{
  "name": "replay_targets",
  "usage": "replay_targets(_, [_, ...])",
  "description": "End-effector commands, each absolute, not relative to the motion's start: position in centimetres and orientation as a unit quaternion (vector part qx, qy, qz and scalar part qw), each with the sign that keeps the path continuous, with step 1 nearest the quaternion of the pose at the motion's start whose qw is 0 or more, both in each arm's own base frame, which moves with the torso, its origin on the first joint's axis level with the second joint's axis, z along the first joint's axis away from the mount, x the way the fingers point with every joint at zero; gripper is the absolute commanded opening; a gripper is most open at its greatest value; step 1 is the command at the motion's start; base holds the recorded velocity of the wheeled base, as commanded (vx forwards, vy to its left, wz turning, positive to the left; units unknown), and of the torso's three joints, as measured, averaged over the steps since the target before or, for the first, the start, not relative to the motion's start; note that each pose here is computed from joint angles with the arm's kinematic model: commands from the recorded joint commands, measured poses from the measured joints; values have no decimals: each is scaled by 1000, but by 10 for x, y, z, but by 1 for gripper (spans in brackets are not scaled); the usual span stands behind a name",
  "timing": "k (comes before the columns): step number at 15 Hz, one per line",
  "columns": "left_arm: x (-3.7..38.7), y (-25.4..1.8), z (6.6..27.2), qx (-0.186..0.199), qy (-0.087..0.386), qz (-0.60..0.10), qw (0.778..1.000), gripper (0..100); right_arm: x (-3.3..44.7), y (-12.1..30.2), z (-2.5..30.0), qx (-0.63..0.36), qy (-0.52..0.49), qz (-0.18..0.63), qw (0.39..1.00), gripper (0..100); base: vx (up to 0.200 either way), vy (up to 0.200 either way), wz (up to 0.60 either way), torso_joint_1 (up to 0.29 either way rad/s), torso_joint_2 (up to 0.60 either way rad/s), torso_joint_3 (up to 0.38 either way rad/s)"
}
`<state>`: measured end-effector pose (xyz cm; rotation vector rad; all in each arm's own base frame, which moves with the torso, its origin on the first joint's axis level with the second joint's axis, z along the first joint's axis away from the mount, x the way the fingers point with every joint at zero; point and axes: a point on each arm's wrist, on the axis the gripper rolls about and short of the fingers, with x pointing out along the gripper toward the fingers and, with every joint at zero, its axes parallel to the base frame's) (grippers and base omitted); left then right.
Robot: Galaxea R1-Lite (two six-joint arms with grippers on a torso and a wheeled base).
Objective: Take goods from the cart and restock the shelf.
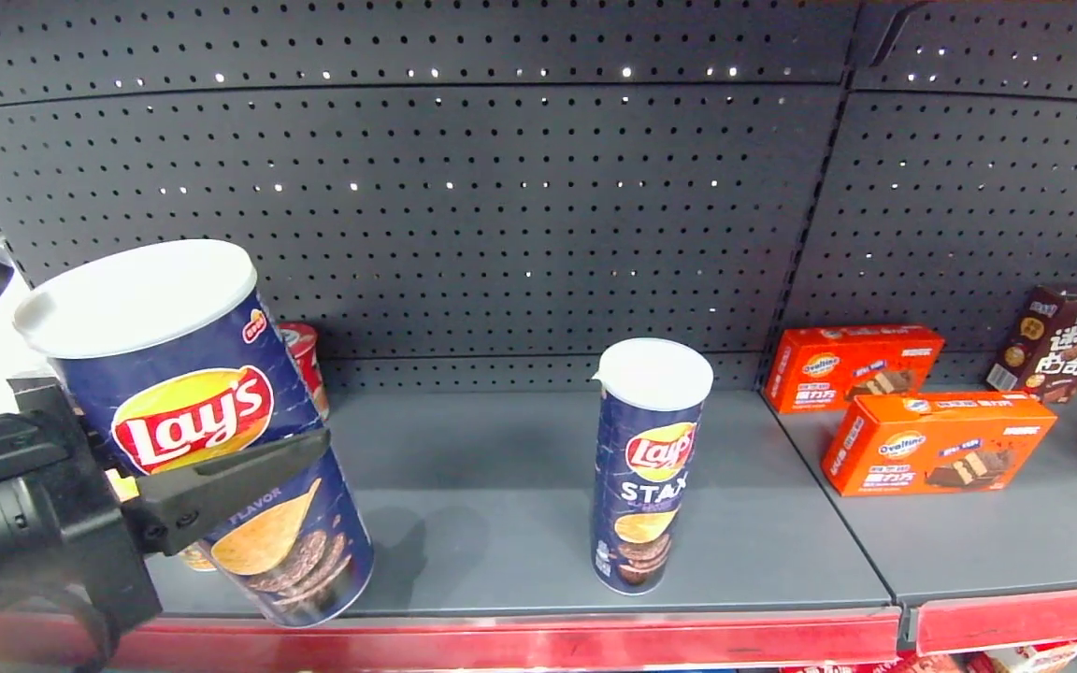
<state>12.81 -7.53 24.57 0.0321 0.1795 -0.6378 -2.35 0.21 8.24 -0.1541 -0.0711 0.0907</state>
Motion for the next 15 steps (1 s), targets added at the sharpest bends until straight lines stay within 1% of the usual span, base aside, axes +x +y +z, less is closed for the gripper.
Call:
replay_targets(1, [136, -80, 250, 17, 89, -313, 945, 0, -23, 2, 82, -76, -35, 48, 995, 100, 0, 0, 0, 0, 0, 0])
replay_targets(3, [144, -84, 254, 17, 90, -314, 945, 0, -23, 2, 82, -76, -35, 51, 995, 100, 0, 0, 0, 0, 0, 0])
replay_targets(8, [161, -94, 246, 20, 107, -315, 943, 0, -23, 2, 83, -76, -36, 52, 995, 100, 0, 0, 0, 0, 0, 0])
replay_targets(10, [188, -107, 237, 13, 100, -332, 938, 0, -23, 2, 82, -76, -35, 51, 995, 100, 0, 0, 0, 0, 0, 0])
replay_targets(11, [196, -112, 236, 12, 92, -334, 938, 0, -23, 2, 83, -75, -36, 49, 995, 100, 0, 0, 0, 0, 0, 0])
replay_targets(15, [222, -126, 232, 13, 100, -336, 937, 0, -23, 2, 83, -71, -36, 49, 996, 100, 0, 0, 0, 0, 0, 0])
